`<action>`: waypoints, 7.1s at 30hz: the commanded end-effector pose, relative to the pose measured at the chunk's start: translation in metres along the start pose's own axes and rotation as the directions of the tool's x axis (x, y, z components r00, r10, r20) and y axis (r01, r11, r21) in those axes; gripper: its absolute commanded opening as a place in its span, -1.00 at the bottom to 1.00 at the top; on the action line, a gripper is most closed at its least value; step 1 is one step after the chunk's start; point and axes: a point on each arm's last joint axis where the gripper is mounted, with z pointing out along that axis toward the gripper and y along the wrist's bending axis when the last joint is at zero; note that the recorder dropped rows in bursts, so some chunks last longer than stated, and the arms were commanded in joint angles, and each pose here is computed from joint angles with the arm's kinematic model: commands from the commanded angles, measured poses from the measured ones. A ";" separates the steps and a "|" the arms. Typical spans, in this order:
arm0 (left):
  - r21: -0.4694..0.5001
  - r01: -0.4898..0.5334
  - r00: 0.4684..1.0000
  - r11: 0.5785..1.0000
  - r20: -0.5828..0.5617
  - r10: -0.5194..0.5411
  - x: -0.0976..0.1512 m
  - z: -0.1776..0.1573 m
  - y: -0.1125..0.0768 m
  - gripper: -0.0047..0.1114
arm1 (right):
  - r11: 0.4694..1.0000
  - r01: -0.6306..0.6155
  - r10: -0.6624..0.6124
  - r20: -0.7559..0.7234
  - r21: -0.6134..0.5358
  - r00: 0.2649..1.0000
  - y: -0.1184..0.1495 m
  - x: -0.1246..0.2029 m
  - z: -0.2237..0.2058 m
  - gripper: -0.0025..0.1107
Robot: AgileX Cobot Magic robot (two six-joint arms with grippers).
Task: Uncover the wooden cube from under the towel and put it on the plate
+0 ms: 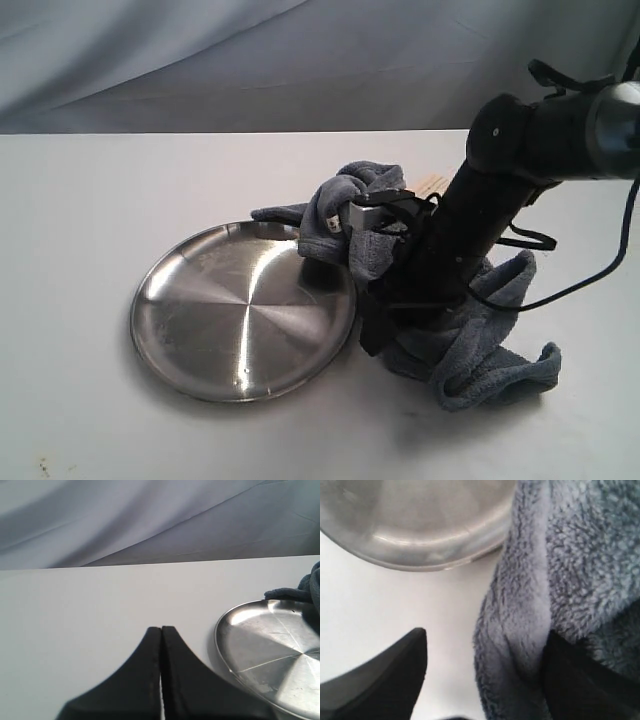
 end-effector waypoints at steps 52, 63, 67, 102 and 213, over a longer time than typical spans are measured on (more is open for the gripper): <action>0.003 0.003 1.000 1.000 0.012 -0.003 0.000 0.000 0.000 -0.92 | 0.948 -0.082 0.107 -0.065 0.309 0.992 -0.047 -0.058 0.002 0.04; 0.003 0.003 1.000 1.000 0.012 -0.003 0.000 0.000 0.000 -0.92 | 0.953 -0.101 0.181 -0.268 0.286 0.946 -0.059 -0.042 0.035 -0.76; 0.003 0.003 1.000 1.000 0.012 -0.003 0.000 0.000 0.000 -0.92 | 0.953 -0.101 0.180 -0.266 0.286 0.947 -0.058 -0.042 0.034 -0.96; 0.003 0.003 1.000 1.000 0.012 -0.003 0.000 0.000 0.000 -0.92 | 0.974 0.101 -0.182 0.428 0.205 0.885 0.053 -0.043 -0.161 -0.96; 0.003 0.003 1.000 1.000 0.012 -0.003 0.000 0.000 0.000 -0.92 | 0.846 0.188 -0.352 0.257 0.499 0.900 -0.055 -0.013 -0.110 0.90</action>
